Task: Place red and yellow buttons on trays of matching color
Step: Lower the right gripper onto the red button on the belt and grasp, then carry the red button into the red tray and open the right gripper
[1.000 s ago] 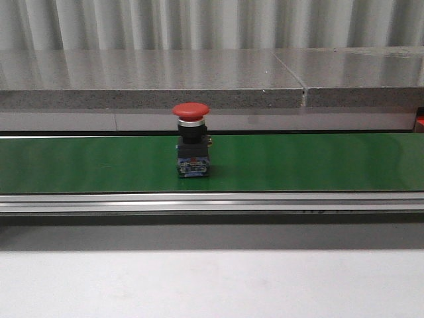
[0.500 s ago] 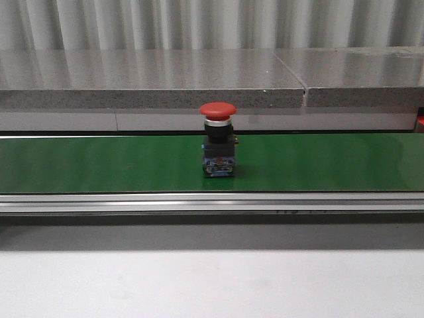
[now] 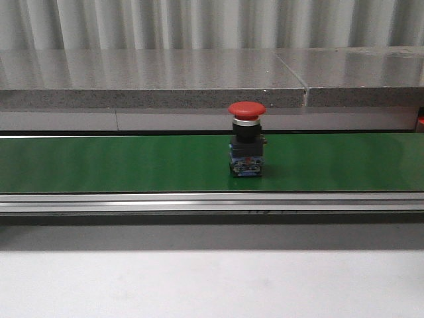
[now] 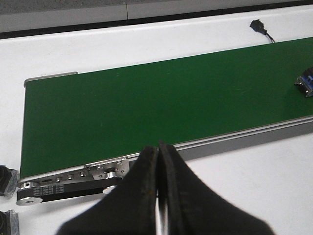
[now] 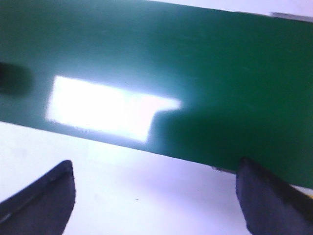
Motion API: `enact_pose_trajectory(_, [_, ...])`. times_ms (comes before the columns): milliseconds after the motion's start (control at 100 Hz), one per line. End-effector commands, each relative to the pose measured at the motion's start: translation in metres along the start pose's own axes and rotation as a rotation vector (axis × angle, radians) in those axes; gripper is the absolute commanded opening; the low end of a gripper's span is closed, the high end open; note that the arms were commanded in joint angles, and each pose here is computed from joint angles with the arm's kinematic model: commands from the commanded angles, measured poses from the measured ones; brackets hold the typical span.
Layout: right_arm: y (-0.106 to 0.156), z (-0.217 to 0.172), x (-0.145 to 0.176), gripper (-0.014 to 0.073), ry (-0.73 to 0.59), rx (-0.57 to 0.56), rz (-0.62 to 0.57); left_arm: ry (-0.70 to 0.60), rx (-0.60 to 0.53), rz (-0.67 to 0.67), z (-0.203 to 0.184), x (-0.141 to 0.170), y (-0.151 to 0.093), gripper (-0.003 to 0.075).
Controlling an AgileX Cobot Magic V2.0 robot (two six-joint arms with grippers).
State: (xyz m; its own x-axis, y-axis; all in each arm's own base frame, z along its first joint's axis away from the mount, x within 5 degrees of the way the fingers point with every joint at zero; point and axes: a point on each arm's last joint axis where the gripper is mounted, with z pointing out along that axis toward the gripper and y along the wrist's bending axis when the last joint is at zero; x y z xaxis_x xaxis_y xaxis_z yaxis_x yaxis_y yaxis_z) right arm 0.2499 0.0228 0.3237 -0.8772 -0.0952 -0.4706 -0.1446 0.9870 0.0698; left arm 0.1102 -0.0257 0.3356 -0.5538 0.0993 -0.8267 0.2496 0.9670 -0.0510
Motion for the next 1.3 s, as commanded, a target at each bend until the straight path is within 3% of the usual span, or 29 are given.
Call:
enact_pose_trajectory(0, [0.021,-0.005,-0.016,0.0655,-0.017,-0.050,-0.138,-0.095,0.009,-0.007,-0.006,-0.013,-0.002,-0.0020])
enact_pose_trajectory(300, [0.076,0.046,-0.040,0.0655,0.146,-0.155,-0.454,-0.095,0.009,-0.007,-0.006,-0.013,-0.002,-0.0020])
enact_pose_trajectory(480, [0.101,0.071,-0.050,0.0655,0.149,-0.245,-0.538,-0.095,0.009,-0.007,-0.006,-0.013,-0.002,-0.0020])
enact_pose_trajectory(660, [0.107,0.086,-0.065,0.0648,0.071,-0.251,-0.530,-0.095,0.009,-0.007,-0.006,-0.013,-0.002,-0.0020])
enact_pose_trajectory(750, [0.107,0.088,-0.067,0.0549,0.069,-0.250,-0.529,-0.095,0.009,-0.007,-0.006,-0.013,-0.002,-0.0020])
enact_pose_trajectory(880, [0.106,0.085,-0.068,0.0238,0.055,-0.247,-0.531,-0.095,0.009,-0.007,-0.006,-0.013,-0.002,-0.0020])
enact_pose_trajectory(950, [0.105,0.081,-0.069,0.0139,0.040,-0.244,-0.531,-0.095,0.009,-0.007,-0.006,-0.013,-0.002,-0.0020])
enact_pose_trajectory(1130, [0.090,0.056,-0.078,0.0110,-0.072,-0.209,-0.458,-0.095,0.009,-0.007,-0.006,-0.013,-0.002,-0.0020])
enact_pose_trajectory(1290, [0.035,0.023,-0.087,0.0110,-0.174,-0.118,-0.220,-0.095,0.009,-0.007,-0.006,-0.013,-0.002,-0.0020])
